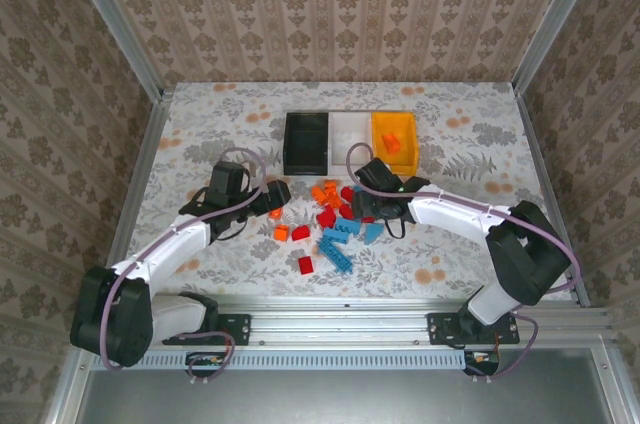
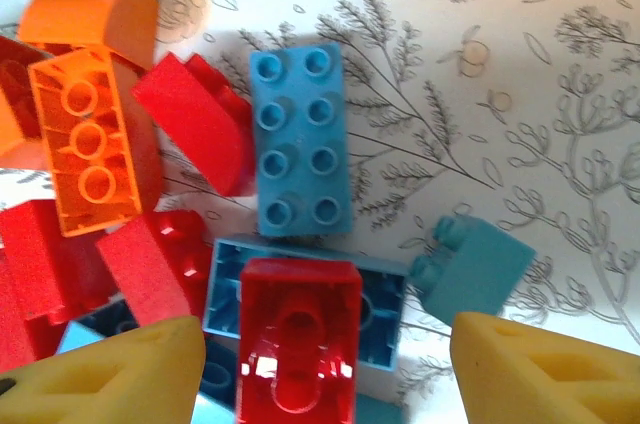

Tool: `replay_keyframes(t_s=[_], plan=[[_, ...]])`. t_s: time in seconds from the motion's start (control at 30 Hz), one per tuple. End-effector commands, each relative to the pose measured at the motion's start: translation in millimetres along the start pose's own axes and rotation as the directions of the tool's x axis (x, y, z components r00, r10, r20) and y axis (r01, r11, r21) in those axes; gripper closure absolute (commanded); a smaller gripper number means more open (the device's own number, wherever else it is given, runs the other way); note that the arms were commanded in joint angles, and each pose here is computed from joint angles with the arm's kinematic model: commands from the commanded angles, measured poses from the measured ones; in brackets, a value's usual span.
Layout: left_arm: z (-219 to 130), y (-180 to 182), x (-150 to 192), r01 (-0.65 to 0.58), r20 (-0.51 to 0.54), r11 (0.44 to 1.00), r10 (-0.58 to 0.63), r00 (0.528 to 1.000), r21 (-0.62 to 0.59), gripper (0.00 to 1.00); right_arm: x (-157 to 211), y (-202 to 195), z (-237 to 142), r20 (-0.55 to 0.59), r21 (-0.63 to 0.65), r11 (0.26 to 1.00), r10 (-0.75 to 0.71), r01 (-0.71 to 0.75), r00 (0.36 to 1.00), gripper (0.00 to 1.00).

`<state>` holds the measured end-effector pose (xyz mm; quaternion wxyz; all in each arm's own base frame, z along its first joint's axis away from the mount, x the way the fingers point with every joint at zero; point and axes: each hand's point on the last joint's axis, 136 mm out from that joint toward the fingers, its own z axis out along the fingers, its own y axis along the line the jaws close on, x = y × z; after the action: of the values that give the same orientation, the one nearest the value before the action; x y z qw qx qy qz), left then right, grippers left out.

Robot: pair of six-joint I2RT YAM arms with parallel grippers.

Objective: Sort the legos into containers by color

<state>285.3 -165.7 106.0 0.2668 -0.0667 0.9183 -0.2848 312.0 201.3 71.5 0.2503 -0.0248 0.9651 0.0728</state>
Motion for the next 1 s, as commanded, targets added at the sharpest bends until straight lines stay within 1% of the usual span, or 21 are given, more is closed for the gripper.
replay_keyframes(t_s=[0.0, 0.07, 0.17, 0.23, 0.33, 0.4, 0.53, 0.6, 0.67, 0.77, 0.83, 0.93, 0.97], plan=[[-0.4, -9.5, -0.7, 0.004, -0.008, 1.0, -0.004, 1.0, 0.031, 0.0, -2.3, 15.5, 7.6, -0.013, -0.07, 0.997, 0.027, -0.027, 1.0, 0.33], [1.6, -10.5, -0.3, 0.002, -0.013, 0.999, -0.002, 1.0, 0.032, 0.0, 1.8, 12.3, 14.5, -0.032, -0.046, 0.998, 0.032, -0.034, 0.999, 0.35], [5.1, -13.0, 1.9, -0.001, -0.027, 0.999, 0.002, 1.0, 0.039, 0.0, 7.5, 9.2, 20.3, -0.048, -0.03, 0.999, 0.036, -0.038, 0.998, 0.39], [7.3, -13.4, 4.2, -0.004, -0.035, 0.999, 0.005, 0.999, 0.039, 0.0, 7.9, 8.5, 19.6, -0.046, -0.03, 0.999, 0.035, -0.037, 0.998, 0.46], [9.6, -12.8, 5.4, -0.006, -0.04, 0.999, 0.007, 0.999, 0.036, 0.0, 4.4, 6.5, 15.0, -0.029, -0.023, 0.999, 0.033, -0.034, 0.999, 0.59], [10.3, -13.6, 5.0, -0.005, -0.042, 0.999, 0.007, 0.999, 0.038, 0.0, 1.8, 5.7, 11.6, -0.015, -0.022, 0.999, 0.034, -0.034, 0.999, 0.64], [9.3, -15.8, 3.3, -0.01, -0.039, 0.999, 0.011, 0.999, 0.042, 0.0, -12.0, 7.1, -2.6, 0.031, -0.02, 0.999, 0.026, -0.026, 0.999, 0.67], [7.6, -17.1, 1.9, -0.013, -0.036, 0.999, 0.014, 0.999, 0.044, 0.0, -25.1, 9.0, -12.1, 0.071, -0.022, 1.0, 0.021, -0.019, 0.997, 0.67], [5.3, -18.9, 0.9, -0.018, -0.031, 0.999, 0.02, 0.999, 0.047, 0.0, -46.0, 12.2, -22.3, 0.125, -0.016, 1.0, 0.005, -0.003, 0.992, 0.67], [-1.4, -18.0, -6.4, -0.038, -0.006, 0.999, 0.038, 0.999, 0.029, 0.0, -87.2, 17.4, -30.2, 0.199, 0.002, 1.0, -0.02, 0.02, 0.98, 0.67], [-8.9, -13.8, -15.3, -0.035, 0.024, 0.999, 0.034, 0.999, 0.007, 0.0, -114.1, 18.1, -23.3, 0.226, 0.035, 0.999, -0.041, 0.034, 0.973, 0.67], [-20.8, -6.6, -30.8, 0.008, 0.075, 1.0, -0.009, 0.997, 0.013, 0.0, -146.6, 17.7, 7.5, 0.207, 0.099, 0.993, -0.079, 0.06, 0.975, 0.67], [-24.1, -3.8, -34.9, 0.022, 0.089, 1.0, -0.023, 0.996, 0.014, 0.0, -150.0, 16.8, 18.5, 0.192, 0.116, 0.991, -0.087, 0.066, 0.977, 0.67]])
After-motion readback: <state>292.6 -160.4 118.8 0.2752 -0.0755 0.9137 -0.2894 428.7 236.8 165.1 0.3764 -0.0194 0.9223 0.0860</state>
